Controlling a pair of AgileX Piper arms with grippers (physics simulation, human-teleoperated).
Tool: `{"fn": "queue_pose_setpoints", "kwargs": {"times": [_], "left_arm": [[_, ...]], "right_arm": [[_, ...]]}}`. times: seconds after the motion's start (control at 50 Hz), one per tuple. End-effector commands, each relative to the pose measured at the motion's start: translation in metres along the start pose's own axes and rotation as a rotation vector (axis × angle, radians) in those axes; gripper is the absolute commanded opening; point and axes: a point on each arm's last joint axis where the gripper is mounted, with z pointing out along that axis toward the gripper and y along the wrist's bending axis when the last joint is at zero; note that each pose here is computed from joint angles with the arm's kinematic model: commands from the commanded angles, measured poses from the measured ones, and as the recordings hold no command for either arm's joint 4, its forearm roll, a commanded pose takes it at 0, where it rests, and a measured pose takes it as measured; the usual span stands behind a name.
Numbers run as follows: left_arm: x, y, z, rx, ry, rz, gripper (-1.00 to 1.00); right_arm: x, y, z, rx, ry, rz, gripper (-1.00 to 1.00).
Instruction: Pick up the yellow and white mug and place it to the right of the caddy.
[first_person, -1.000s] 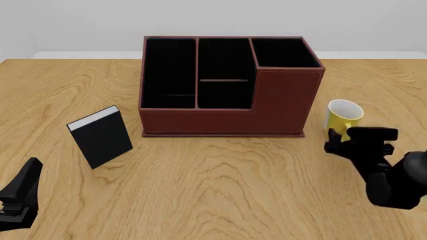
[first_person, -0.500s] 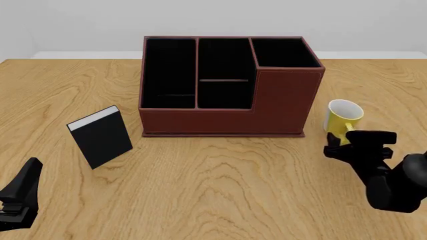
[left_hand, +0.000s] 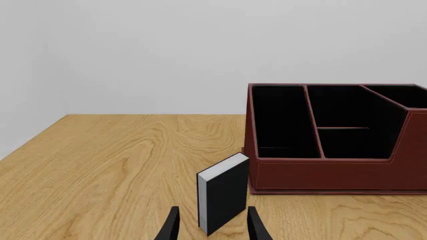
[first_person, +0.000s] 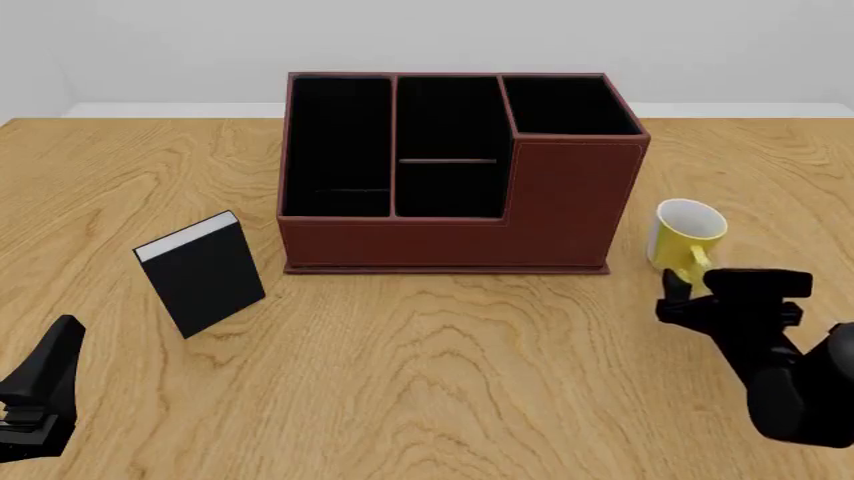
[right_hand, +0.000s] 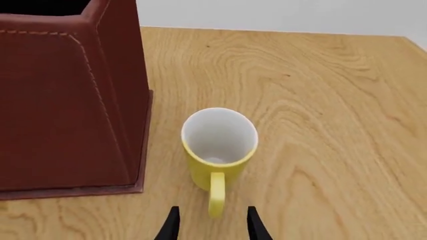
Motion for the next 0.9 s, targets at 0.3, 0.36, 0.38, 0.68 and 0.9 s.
{"fn": "queue_pose_setpoints", "kwargs": {"times": [0.3, 0.36, 0.38, 0.68, 0.9], "left_arm": [[0.0, 0.0, 0.0, 0.0, 0.0, 0.0, 1.0], [0.0, 0.0, 0.0, 0.0, 0.0, 0.0, 1.0], [0.0, 0.0, 0.0, 0.0, 0.0, 0.0, 1.0], [0.0, 0.0, 0.0, 0.0, 0.0, 0.0, 1.0], [0.0, 0.0, 0.0, 0.0, 0.0, 0.0, 1.0]], "right_arm": [[-0.007, -0.001, -0.026, 0.003, -0.021, -0.004, 1.0], [-0.008, -0.001, -0.029, 0.003, -0.025, -0.004, 1.0], [-0.009, -0.001, -0.03, 0.004, -0.025, -0.007, 1.0], [-0.018, 0.0, -0.049, -0.004, -0.054, -0.02, 1.0], [-0.024, 0.0, -0.058, -0.003, -0.066, -0.025, 1.0]]}}
